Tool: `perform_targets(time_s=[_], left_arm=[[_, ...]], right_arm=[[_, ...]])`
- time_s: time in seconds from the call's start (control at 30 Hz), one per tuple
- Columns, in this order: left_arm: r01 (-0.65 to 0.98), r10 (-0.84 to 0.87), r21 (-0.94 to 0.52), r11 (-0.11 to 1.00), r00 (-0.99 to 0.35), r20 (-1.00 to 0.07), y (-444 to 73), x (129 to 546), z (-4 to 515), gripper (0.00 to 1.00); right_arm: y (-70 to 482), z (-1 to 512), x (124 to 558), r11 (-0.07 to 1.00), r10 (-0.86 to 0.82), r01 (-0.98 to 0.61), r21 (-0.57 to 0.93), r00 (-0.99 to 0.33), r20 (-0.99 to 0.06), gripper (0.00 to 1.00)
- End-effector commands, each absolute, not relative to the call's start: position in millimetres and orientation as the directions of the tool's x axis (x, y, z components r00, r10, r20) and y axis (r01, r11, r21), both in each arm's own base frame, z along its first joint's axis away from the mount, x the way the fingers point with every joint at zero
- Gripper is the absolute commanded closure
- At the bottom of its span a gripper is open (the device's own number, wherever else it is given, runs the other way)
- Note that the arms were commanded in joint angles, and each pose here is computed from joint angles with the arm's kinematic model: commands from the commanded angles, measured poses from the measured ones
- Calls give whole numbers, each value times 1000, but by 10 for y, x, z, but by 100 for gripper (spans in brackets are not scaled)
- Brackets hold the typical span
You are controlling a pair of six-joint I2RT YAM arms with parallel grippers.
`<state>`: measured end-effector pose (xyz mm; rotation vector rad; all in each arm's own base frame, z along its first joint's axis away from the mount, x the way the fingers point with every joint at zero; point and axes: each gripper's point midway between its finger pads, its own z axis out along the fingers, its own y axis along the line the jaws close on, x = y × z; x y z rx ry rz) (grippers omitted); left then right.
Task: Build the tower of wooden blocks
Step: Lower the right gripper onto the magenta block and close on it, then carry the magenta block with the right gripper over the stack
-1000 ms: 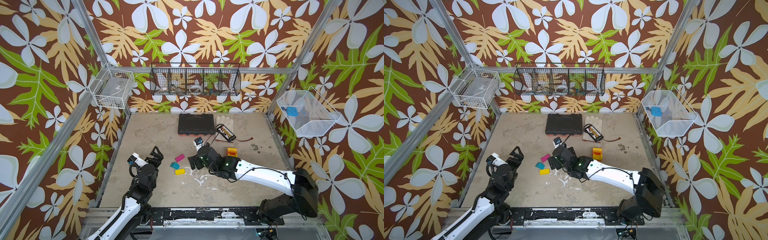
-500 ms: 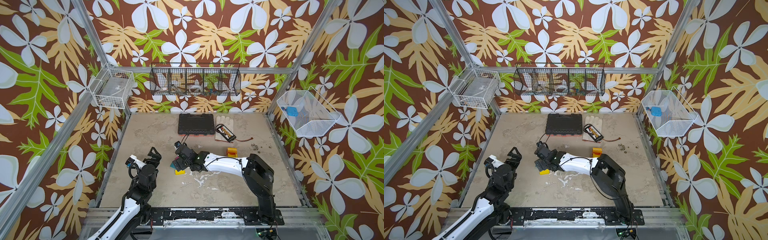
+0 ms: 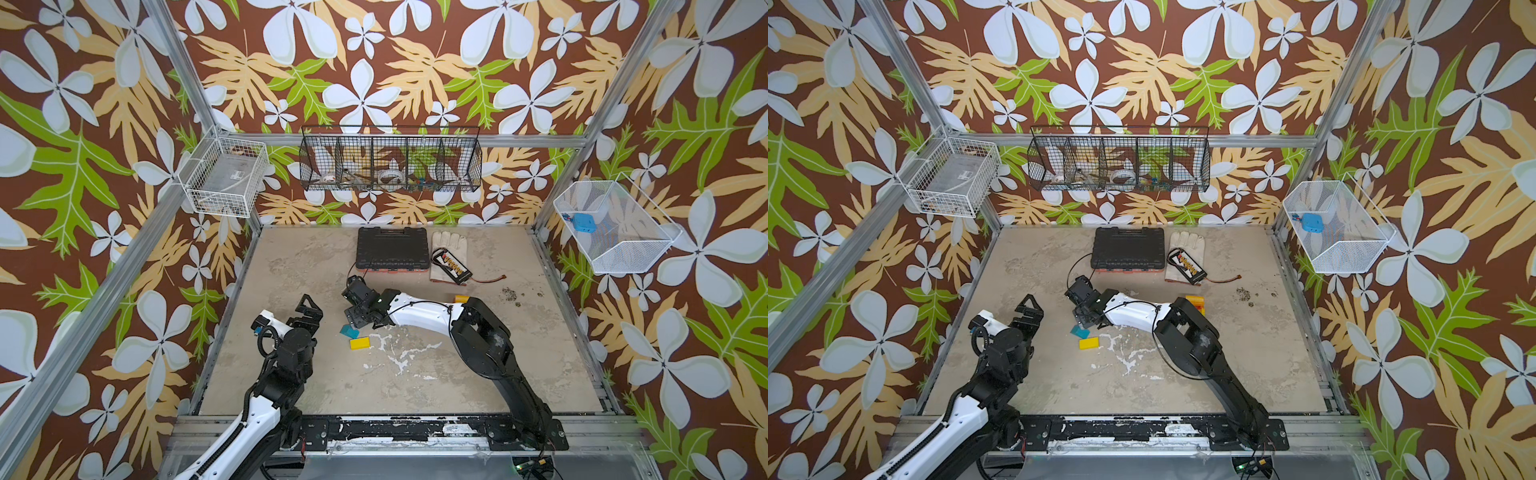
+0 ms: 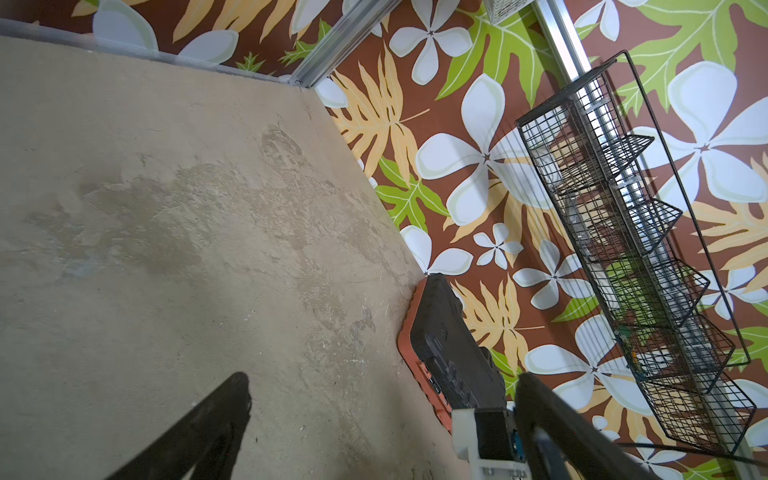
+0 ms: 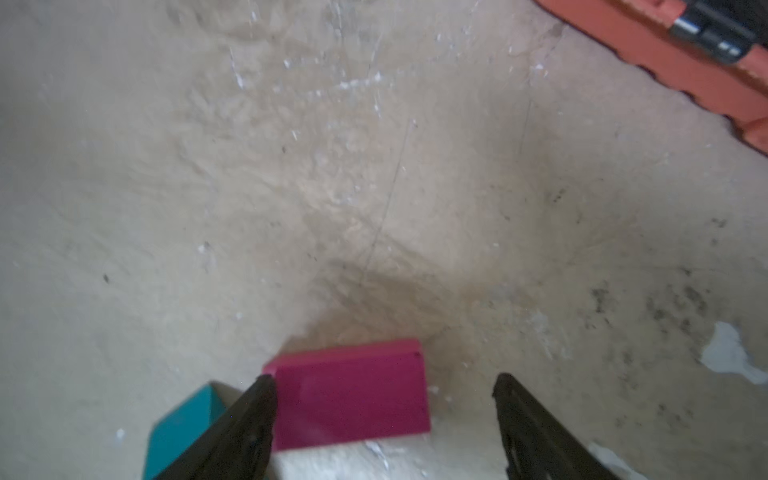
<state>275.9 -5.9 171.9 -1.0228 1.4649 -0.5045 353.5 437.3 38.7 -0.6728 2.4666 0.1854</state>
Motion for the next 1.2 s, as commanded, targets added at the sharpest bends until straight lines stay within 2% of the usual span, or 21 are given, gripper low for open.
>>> perform_targets(time_s=[0.0,0.27,0.5,0.63,0.8,0.93,1.17], left_arm=[[-289,-817,-807,514,122,-564,-48,2771,1771,0],[-289,-816,-805,518,117,-566,-59,2782,1767,0],[-287,-817,-806,517,116,-565,-64,2783,1770,0],[-282,-818,-807,520,110,-565,-79,2789,1768,0],[-235,-815,-803,547,70,-576,-185,2842,1829,0],[-166,-799,-788,593,2,-602,-361,2917,1903,0],[37,-718,-741,671,-216,-661,-950,3125,2020,0]], right_arm=[[4343,249,3481,856,-456,-516,-29,-728,-513,18],[4345,141,3480,857,-462,-514,-35,-738,-491,19],[4265,121,3449,865,-458,-500,-48,-746,-484,39],[4188,213,3435,876,-437,-479,-45,-753,-491,45],[3982,636,3417,900,-372,-435,-8,-759,-534,50],[3718,1227,3353,921,-295,-390,20,-729,-617,51],[2949,1994,3088,958,-137,-277,74,-670,-730,51]])
